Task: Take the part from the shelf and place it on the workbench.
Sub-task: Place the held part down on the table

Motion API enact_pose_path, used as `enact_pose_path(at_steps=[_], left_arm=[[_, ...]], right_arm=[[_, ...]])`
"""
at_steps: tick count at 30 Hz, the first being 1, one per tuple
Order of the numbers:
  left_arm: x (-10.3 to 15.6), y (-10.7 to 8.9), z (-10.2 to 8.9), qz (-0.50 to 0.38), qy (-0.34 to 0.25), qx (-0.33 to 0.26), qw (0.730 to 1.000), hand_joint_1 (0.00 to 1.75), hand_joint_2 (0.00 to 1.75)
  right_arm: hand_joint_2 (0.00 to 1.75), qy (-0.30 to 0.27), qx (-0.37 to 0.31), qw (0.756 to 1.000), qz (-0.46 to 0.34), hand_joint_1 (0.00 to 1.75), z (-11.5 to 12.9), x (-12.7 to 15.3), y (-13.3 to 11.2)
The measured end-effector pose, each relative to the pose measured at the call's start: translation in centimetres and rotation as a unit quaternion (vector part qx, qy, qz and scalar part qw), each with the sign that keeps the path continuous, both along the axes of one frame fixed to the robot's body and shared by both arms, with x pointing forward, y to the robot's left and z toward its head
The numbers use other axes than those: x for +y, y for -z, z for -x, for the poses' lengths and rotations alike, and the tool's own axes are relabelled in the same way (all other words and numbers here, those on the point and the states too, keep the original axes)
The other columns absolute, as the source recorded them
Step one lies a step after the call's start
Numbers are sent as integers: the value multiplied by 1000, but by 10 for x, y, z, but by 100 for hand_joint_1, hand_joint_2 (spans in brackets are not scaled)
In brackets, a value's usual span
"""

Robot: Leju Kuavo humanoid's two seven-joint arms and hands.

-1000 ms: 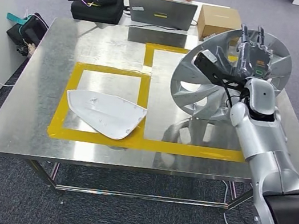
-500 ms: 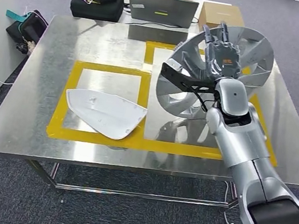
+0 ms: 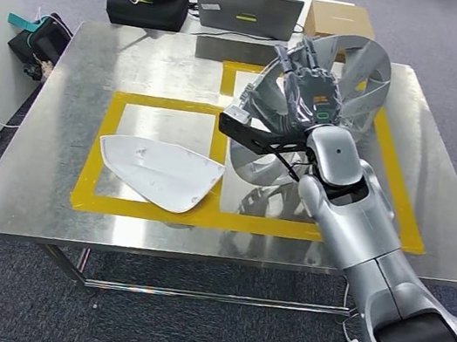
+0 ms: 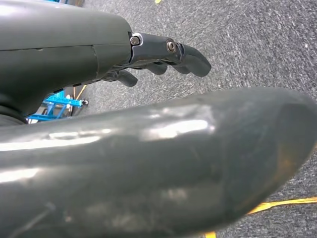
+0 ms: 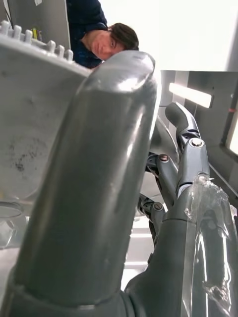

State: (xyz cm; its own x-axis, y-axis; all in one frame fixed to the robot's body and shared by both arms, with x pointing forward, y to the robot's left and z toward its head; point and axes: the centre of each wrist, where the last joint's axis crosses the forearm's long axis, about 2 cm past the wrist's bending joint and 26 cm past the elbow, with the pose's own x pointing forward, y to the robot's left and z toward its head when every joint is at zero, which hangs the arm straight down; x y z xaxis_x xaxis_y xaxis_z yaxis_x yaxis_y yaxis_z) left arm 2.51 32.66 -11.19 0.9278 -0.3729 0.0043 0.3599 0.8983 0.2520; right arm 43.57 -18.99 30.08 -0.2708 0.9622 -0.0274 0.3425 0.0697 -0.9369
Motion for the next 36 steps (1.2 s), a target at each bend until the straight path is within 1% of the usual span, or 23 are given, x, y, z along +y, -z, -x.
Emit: enact_pose_path(at_steps=[9,18,22,29,36], left_arm=[[0,0,0,3,1,2,1000,0,0],[0,0,-2,6,1,2,1000,0,0],[0,0,-3,8,2,2,1000,0,0],[0,0,-5,11,2,3,1000,0,0],[0,0,-5,12,2,4,1000,0,0]], right_arm=[[0,-3,0,1000,4,0,-1,4,1],[0,-29,15,999,5,0,-3,24,4],[0,-49,26,998,8,0,-1,37,8],[0,-88,45,995,13,0,7,71,19],[0,-104,69,992,16,0,13,87,31]])
